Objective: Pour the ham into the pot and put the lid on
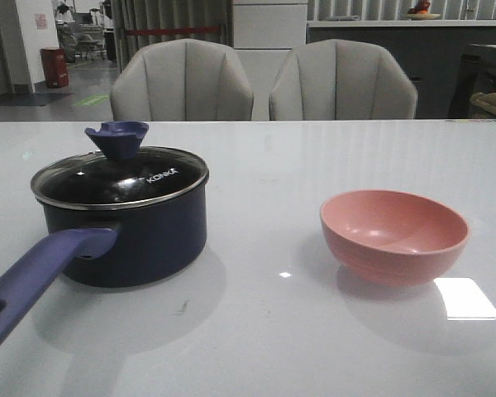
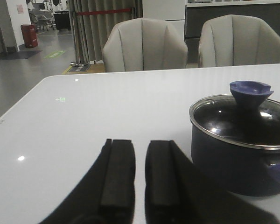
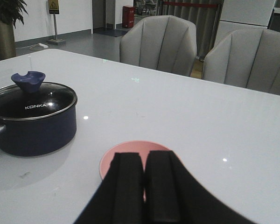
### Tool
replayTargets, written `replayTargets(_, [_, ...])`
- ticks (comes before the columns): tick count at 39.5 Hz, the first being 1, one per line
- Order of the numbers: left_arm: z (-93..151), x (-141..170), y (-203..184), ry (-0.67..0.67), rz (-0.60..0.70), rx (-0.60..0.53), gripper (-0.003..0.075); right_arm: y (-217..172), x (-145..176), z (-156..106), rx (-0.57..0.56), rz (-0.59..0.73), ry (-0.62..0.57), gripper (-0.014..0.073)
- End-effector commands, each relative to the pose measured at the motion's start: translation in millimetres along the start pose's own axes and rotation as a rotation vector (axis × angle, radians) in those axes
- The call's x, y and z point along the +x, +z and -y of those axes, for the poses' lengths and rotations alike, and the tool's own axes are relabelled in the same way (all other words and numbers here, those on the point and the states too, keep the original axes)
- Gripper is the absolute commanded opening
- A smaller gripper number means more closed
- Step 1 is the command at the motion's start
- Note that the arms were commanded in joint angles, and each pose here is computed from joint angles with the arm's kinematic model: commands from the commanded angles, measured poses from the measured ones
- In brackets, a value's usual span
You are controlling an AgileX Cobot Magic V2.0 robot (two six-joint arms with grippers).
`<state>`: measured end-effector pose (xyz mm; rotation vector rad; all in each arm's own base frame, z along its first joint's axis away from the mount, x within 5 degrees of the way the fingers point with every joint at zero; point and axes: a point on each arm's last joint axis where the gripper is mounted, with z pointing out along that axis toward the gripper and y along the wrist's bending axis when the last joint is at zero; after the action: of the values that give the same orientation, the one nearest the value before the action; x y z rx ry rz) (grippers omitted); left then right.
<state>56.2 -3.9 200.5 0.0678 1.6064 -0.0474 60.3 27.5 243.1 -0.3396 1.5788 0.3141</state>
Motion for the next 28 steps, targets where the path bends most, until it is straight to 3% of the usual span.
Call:
replayTargets(1, [0, -2, -1, 0.000, 0.087, 0.001, 0.0153, -1, -15, 2, 0.023, 0.088, -0.004, 0.0165])
replayTargets(12, [0, -2, -1, 0.000, 0.085, 0.001, 0.0153, 0, -8, 8, 0.115, 0.083, -0.137, 0.0165])
replayTargets(21, [0, -2, -1, 0.000, 0.085, 0.001, 0.0153, -10, 3, 16, 0.271, 0.072, -0.109, 0.0165])
replayTargets(28, [0, -2, -1, 0.000, 0.085, 0.001, 0.0153, -11, 35, 17, 0.295, 0.095, -0.112, 0.0165])
